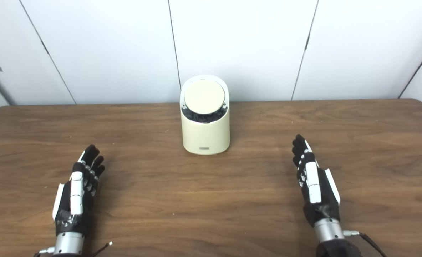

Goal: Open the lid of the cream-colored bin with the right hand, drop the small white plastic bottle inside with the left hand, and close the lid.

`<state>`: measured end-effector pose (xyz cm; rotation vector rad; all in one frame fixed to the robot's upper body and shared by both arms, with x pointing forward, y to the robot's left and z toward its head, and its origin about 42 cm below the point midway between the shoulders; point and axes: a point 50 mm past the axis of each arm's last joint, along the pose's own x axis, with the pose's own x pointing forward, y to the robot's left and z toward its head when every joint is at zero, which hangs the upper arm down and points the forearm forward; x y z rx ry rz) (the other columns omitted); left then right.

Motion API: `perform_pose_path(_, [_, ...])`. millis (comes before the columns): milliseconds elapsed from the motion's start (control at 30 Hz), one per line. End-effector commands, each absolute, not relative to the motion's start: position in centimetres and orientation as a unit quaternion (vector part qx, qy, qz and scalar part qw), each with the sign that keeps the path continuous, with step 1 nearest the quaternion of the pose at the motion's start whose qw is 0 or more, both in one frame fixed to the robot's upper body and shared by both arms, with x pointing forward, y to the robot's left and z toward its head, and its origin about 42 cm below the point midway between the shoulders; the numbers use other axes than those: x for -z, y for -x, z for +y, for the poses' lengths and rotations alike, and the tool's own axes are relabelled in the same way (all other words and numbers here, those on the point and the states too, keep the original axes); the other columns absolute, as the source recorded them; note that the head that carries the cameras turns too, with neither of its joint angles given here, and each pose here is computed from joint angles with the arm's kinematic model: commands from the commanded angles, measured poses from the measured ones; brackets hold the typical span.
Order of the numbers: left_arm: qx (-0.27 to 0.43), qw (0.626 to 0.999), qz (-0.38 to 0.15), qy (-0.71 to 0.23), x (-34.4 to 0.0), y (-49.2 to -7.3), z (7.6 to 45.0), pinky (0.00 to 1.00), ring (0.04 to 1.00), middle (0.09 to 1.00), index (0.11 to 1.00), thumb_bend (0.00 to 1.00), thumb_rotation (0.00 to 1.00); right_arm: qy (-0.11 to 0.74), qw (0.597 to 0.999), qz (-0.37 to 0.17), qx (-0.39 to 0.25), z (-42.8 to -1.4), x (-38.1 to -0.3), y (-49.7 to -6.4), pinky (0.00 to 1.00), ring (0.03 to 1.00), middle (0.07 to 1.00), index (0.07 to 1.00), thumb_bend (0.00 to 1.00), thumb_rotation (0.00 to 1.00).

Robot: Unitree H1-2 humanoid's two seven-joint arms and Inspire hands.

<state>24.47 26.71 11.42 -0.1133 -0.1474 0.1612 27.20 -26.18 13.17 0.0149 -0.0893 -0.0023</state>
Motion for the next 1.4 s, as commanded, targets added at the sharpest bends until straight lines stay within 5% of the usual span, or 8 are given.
perform_pose_path(0, [-0.085,0.992,-0.076,0.048,-11.07,-23.93,27.42,0.96,0.944,0.952,0.944,0.52,0.90,-0.004,0.997,-0.078,-0.003,-26.16,-14.48,-27.67,1.00,0.979,0.968,0.965,0.58,1.00])
perform_pose_path(1367, [-0.081,0.993,-0.077,0.045,-11.22,-23.90,27.30,0.95,0.941,0.952,0.949,0.53,0.90,-0.010,0.997,-0.078,-0.004,-26.31,-14.53,-27.70,1.00,0.988,0.973,0.971,0.59,1.00])
